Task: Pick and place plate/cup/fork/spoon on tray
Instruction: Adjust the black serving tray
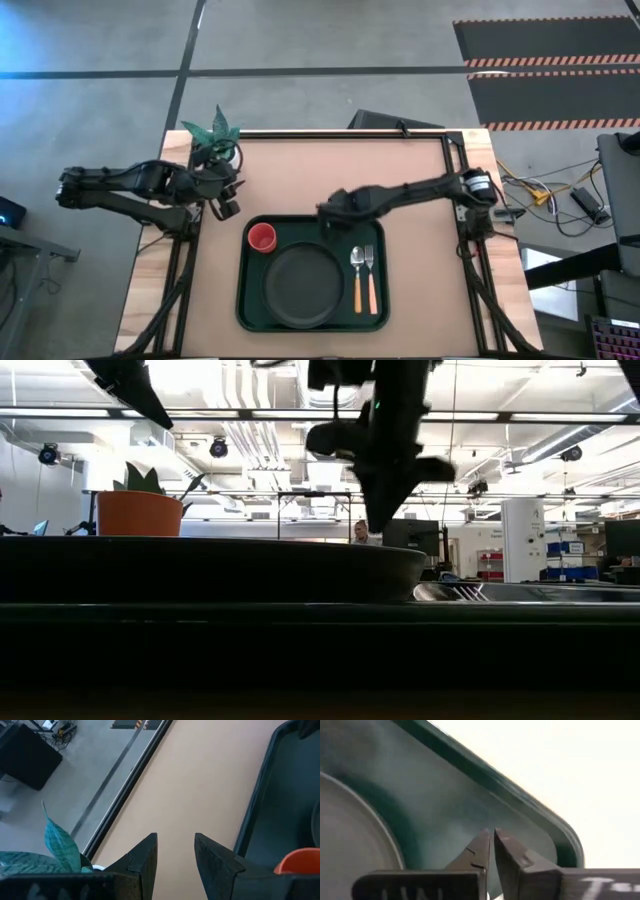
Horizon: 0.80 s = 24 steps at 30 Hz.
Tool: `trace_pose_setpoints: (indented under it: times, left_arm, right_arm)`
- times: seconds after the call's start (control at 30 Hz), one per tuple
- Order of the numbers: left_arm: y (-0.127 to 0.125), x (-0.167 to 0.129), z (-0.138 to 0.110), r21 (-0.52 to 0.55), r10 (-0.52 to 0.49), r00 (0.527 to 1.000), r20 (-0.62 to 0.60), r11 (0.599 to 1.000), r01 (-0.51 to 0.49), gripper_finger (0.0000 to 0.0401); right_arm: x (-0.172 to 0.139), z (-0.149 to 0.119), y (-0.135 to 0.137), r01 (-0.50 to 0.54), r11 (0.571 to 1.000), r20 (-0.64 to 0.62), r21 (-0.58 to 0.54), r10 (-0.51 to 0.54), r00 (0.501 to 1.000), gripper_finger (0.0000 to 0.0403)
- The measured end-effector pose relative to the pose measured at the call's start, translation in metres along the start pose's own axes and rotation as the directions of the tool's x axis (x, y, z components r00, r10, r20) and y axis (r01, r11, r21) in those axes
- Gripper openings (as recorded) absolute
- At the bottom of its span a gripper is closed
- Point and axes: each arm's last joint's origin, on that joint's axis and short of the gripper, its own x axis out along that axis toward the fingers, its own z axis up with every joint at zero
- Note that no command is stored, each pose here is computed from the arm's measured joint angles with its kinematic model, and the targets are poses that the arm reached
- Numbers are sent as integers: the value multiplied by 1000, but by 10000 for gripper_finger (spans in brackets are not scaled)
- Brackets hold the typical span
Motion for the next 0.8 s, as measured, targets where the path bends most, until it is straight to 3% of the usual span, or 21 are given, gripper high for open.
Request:
trace_pose_setpoints:
  times: [0.1, 0.23, 0.63, 0.8]
  left_arm:
    - [3, -4, -4, 6, -6, 1000, -10, 1000, 6, 112]
    - [9, -9, -10, 11, -4, 1000, -20, 1000, 5, 112]
    - [20, -23, -19, -31, -14, 1000, 28, 999, 14, 112]
    - [21, -24, -20, -101, -13, 1000, 27, 995, 16, 112]
  right_arm:
    - [11, 15, -7, -56, 998, -23, -8, 56, 998, 9]
    - [23, 20, -17, -52, 999, -58, 11, 53, 997, 8]
    - [67, -9, -38, -55, 998, -230, 28, 60, 971, 8]
    - [77, -16, -47, -51, 998, -250, -23, 43, 967, 8]
